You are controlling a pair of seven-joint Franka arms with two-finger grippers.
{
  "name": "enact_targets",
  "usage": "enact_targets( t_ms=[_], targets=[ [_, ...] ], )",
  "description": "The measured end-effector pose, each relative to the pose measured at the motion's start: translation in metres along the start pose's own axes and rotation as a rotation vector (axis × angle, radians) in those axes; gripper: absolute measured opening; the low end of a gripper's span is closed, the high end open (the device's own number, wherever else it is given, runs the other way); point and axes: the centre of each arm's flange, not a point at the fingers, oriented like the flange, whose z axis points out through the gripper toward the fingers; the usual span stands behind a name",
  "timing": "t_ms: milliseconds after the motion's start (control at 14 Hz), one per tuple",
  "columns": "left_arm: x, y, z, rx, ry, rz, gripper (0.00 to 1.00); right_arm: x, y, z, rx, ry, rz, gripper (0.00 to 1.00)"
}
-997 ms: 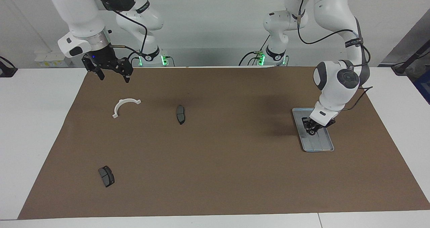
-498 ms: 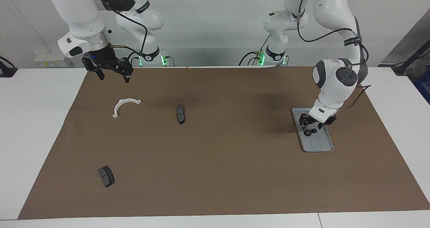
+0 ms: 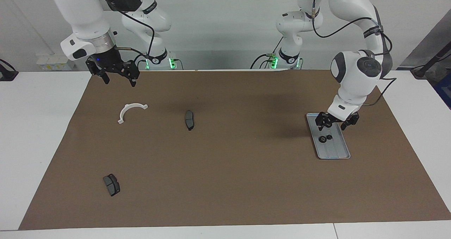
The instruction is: Pick bearing gear from pile to tray
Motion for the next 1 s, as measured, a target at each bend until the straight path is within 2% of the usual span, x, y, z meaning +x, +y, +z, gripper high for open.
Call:
enact_targets(
  t_ms=[214, 498, 712, 997],
  targets=[
    [0.001, 0.001, -0.065, -0.051, -0.019, -0.031, 1.00, 0.000, 0.000, 0.000, 0.000, 0.000, 0.000, 1.00],
    [-0.018, -0.004, -0.141, -0.043, -0.013, -0.039, 1.00, 0.000, 0.000, 0.000, 0.000, 0.000, 0.000, 1.00],
    [-0.033, -0.007, -0.174, -0.036, -0.014, -0.045, 1.00, 0.000, 0.000, 0.000, 0.000, 0.000, 0.000, 1.00],
    [-0.039, -0.008, -0.189, -0.033, -0.004, -0.049, 1.00, 0.000, 0.000, 0.000, 0.000, 0.000, 0.000, 1.00]
  ],
)
